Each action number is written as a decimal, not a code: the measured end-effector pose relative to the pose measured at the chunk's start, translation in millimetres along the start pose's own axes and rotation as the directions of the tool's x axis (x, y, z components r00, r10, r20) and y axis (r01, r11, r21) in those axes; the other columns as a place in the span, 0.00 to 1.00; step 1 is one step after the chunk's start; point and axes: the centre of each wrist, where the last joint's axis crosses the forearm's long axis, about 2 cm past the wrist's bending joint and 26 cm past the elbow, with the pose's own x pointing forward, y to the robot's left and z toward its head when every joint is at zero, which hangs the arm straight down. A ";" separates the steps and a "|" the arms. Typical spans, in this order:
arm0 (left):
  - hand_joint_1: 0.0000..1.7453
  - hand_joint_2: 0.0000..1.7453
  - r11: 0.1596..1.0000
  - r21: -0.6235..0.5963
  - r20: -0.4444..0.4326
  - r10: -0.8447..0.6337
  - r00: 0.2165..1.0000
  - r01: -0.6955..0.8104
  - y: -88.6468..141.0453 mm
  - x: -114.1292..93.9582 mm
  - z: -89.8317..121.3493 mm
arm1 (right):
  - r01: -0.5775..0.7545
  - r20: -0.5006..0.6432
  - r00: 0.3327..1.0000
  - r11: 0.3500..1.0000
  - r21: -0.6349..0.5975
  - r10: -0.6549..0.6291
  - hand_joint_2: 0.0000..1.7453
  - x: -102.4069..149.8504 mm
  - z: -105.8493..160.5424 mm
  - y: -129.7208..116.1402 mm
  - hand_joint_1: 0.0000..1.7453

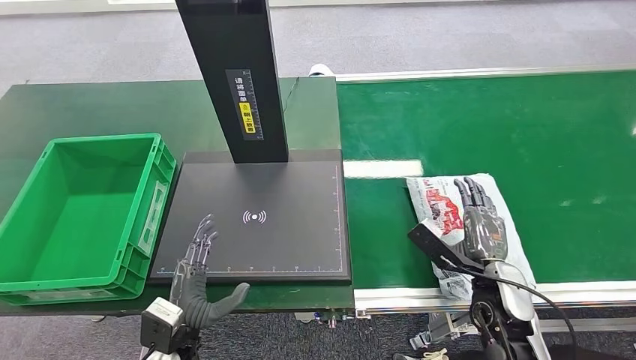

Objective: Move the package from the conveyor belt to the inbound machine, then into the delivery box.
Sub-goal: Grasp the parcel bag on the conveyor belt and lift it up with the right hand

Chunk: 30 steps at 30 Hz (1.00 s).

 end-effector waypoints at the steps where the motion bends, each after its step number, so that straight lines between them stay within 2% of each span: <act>1: 0.00 1.00 1.000 0.000 -0.001 0.000 1.000 0.000 0.3 0.0 0.0 | -0.005 -0.021 1.000 1.000 0.012 0.006 1.00 -5.9 3.1 0.0 0.00; 5: 0.00 1.00 1.000 -0.008 -0.006 -0.002 1.000 0.002 0.7 0.2 -1.2 | -0.019 -0.112 0.993 0.998 0.053 0.025 1.00 -25.9 14.3 1.0 0.00; 10: 0.00 1.00 1.000 -0.021 -0.010 -0.001 1.000 0.001 -0.4 1.5 -4.6 | -0.030 -0.241 0.968 0.983 0.184 0.075 1.00 -47.7 26.4 6.9 0.00; 19: 0.00 1.00 1.000 -0.020 -0.018 -0.001 1.000 0.000 -2.3 2.6 -9.7 | 0.017 -0.312 0.941 0.905 0.425 0.129 1.00 -69.7 46.0 23.9 0.00; 20: 0.00 1.00 1.000 -0.020 -0.020 -0.001 1.000 0.001 -2.3 2.6 -9.9 | 0.018 -0.315 0.939 0.897 0.442 0.137 1.00 -71.5 47.8 25.5 0.09; 23: 0.00 1.00 1.000 -0.018 -0.024 -0.003 1.000 0.003 -2.2 3.1 -11.4 | 0.014 -0.314 0.937 0.879 0.476 0.155 1.00 -74.9 51.2 29.0 0.84; 24: 0.00 1.00 1.000 -0.018 -0.025 -0.004 1.000 0.004 -2.1 3.2 -12.1 | 0.014 -0.311 0.937 0.874 0.485 0.158 1.00 -75.3 51.7 30.0 1.00; 30: 0.00 1.00 1.000 -0.021 -0.031 -0.009 0.999 0.008 -2.8 3.4 -14.2 | 0.013 -0.285 0.946 0.863 0.506 0.152 1.00 -74.2 49.9 32.0 1.00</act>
